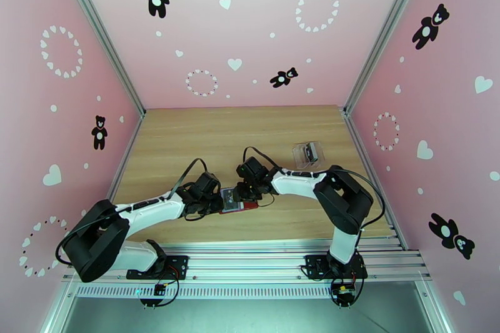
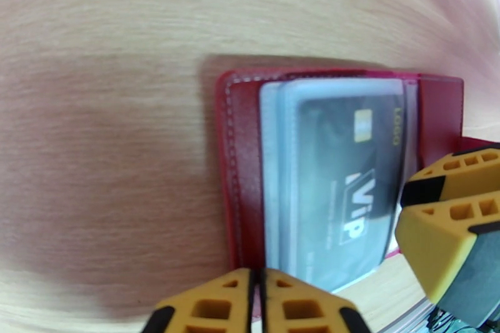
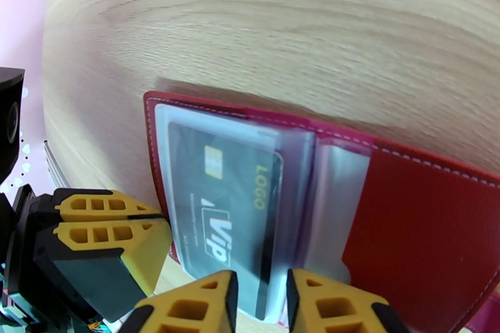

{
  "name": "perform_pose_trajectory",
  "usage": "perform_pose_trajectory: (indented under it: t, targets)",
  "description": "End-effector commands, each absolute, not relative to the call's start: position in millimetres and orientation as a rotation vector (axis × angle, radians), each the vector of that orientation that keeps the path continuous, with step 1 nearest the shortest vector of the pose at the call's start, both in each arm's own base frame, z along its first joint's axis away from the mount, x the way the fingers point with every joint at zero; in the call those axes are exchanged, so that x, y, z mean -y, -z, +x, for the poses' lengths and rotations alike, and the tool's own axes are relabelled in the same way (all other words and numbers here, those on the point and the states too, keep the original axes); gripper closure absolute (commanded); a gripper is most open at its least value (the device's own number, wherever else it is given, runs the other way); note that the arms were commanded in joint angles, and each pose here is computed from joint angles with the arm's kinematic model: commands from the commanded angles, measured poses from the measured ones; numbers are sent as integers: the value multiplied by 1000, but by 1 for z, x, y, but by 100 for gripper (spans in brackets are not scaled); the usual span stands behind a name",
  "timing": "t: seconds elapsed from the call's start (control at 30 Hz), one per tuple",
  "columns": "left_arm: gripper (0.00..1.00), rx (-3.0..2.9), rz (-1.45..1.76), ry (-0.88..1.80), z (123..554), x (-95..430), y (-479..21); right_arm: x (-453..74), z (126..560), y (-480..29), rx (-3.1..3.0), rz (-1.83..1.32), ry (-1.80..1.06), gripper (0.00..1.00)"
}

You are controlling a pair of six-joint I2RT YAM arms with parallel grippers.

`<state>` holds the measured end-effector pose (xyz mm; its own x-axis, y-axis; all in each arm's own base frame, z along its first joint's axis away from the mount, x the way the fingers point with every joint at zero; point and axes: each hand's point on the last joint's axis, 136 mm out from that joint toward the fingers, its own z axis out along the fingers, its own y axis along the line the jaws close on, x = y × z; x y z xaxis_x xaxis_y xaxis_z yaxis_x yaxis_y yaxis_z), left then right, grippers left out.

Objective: Put the credit cards into the card holder

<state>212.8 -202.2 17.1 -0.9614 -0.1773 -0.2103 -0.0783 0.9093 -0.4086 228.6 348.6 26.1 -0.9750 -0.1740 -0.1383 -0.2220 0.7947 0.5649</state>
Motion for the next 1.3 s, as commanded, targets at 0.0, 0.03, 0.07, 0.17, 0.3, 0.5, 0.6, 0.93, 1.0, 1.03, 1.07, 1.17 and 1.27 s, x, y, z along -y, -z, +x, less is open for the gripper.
perform_pose_trajectory:
  t: [0.0, 0.03, 0.07, 0.17, 0.3, 0.5, 0.6, 0.93, 1.0, 1.03, 1.07, 1.17, 1.27]
  targets:
    - [92, -2832, -197, 603, 214, 203, -14, -356, 226, -23, -2909, -331, -953, 73]
    - [92, -2831, -196, 605, 214, 203, -14, -357, 225, -23, -2908, -331, -961, 74]
    - [92, -2832, -194, 604, 213, 203, -14, -358, 225, -23, -2907, -332, -967, 75]
    - [92, -2831, -196, 605, 213, 203, -14, -361, 223, -25, -2903, -343, -972, 77]
    - [93, -2831, -196, 613, 213, 204, -14, -367, 221, -28, -2901, -354, -985, 77]
    - [90, -2816, -197, 601, 214, 201, -20, -354, 225, -37, -2878, -365, -876, 74]
    - [88, -2798, -194, 608, 215, 200, -28, -347, 230, -49, -2843, -385, -814, 71]
    - [87, -2793, -201, 599, 215, 198, -31, -356, 230, -35, -2881, -423, -830, 93]
    - [86, -2795, -201, 594, 215, 198, -31, -356, 229, -31, -2890, -425, -829, 94]
    - [86, -2795, -204, 592, 216, 198, -31, -357, 229, -29, -2893, -429, -829, 95]
    - [84, -2794, -203, 592, 216, 198, -31, -356, 228, -27, -2900, -429, -828, 95]
    - [82, -2794, -206, 592, 216, 198, -30, -358, 226, -23, -2912, -429, -839, 96]
    - [80, -2785, -211, 595, 217, 198, -32, -354, 226, -21, -2917, -431, -812, 96]
